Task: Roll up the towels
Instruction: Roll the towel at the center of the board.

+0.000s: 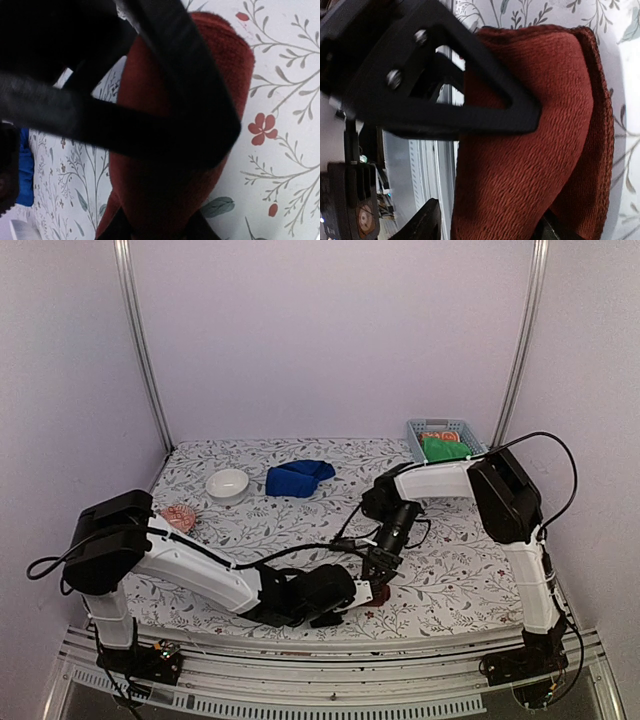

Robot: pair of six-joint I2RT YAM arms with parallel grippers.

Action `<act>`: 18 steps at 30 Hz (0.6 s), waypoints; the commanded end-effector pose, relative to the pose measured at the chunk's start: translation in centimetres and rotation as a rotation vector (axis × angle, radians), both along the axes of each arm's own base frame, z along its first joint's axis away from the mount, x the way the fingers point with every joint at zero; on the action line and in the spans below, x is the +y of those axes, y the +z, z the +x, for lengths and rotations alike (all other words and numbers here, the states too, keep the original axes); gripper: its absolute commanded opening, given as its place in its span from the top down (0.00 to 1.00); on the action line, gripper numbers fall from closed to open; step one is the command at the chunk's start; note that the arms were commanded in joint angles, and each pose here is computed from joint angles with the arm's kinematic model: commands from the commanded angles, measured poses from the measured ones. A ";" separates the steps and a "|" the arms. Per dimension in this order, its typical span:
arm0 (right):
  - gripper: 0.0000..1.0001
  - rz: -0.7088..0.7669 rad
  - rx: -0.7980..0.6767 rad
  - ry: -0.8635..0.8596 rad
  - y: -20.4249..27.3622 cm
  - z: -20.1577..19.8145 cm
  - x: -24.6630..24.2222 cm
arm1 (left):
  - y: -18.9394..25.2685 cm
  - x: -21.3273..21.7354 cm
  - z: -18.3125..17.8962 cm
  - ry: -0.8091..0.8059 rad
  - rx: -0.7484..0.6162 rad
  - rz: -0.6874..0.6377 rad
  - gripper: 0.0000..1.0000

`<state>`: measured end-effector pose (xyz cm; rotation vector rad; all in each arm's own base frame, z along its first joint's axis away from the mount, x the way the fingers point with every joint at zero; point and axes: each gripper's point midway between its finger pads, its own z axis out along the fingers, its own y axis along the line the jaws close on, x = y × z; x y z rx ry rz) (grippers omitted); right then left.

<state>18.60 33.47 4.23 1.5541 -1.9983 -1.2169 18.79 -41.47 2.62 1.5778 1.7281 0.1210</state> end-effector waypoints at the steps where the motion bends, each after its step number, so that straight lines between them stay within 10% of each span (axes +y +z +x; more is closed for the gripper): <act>1: 0.40 0.105 -0.151 0.020 3.4 1.7 -3.4 | -5.5 2.5 -1.4 0.000 0.250 0.103 0.77; 18: 0.44 0.320 -1.023 -0.235 12.9 6.0 -9.5 | -3.3 -0.9 -0.2 0.121 0.867 -0.068 0.93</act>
